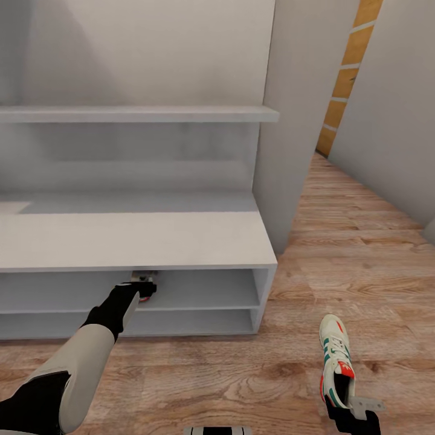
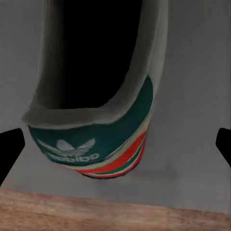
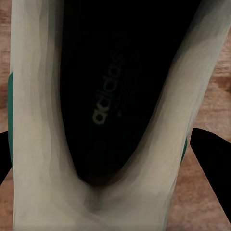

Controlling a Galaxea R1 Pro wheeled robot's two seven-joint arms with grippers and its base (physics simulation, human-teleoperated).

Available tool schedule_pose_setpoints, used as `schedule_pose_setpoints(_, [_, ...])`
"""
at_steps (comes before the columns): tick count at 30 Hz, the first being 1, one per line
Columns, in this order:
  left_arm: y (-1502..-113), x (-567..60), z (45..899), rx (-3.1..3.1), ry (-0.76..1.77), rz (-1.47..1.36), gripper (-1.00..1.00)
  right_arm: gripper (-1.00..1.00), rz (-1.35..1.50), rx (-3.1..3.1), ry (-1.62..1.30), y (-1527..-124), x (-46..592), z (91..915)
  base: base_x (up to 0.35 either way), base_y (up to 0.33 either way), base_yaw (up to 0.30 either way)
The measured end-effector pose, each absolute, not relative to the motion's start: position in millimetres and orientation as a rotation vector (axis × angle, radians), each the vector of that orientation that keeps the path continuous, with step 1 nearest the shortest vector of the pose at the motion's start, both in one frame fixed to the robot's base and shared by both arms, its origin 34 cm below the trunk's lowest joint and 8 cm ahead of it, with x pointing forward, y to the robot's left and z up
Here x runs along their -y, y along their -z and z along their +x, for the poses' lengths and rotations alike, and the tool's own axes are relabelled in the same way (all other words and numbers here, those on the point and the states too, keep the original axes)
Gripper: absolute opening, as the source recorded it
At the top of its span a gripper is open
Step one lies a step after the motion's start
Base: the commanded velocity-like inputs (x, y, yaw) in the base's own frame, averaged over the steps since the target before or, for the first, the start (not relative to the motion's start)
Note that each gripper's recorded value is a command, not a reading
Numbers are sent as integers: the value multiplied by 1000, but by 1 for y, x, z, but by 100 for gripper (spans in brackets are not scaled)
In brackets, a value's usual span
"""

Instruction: Pick up the two gym shoes and the two sandals from the corridor floor and place them onto the hallstand (shoe rack) in the corridor, making sure they are on the rack and not on the floor. Arrange them so the two gym shoes are next to each other and the two sandals are next to each other.

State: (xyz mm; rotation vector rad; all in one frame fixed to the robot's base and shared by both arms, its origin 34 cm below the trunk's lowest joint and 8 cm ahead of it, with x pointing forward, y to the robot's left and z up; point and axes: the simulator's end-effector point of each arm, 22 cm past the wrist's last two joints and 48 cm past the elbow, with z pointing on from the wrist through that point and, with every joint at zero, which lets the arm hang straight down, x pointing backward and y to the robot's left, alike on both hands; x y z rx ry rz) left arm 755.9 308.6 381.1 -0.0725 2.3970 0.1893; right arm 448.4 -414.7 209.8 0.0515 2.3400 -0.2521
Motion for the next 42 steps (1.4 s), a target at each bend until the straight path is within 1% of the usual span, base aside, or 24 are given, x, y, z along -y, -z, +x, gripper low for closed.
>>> schedule_pose_setpoints(4, [-381, -308, 756, -2397, -190, -71, 100, -100, 51, -2340, 252, -210, 415, 448, -186, 0, 0])
schedule_pose_setpoints(17, [-371, -309, 746, -2412, -191, -71, 100, -100, 51, -2341, 252, -209, 415, 448, -320, 0, 0])
schedule_pose_setpoints(23, [-347, -310, 724, -2376, -186, -77, 100, -100, 51, -2341, 252, -209, 415, 448, -317, 0, 0])
schedule_pose_setpoints(32, [-297, -316, 658, -2334, -151, -134, 100, -100, 50, -2340, 252, -210, 415, 448, -83, 0, 0])
schedule_pose_setpoints(38, [-249, -295, 577, -2363, -40, -62, 100, -100, 50, -2342, 251, -209, 414, 448, -2, 0, 0])
schedule_pose_setpoints(42, [-228, -293, 529, -2376, -25, -40, 100, -100, 50, -2342, 251, -209, 414, 448, 0, 0, 0])
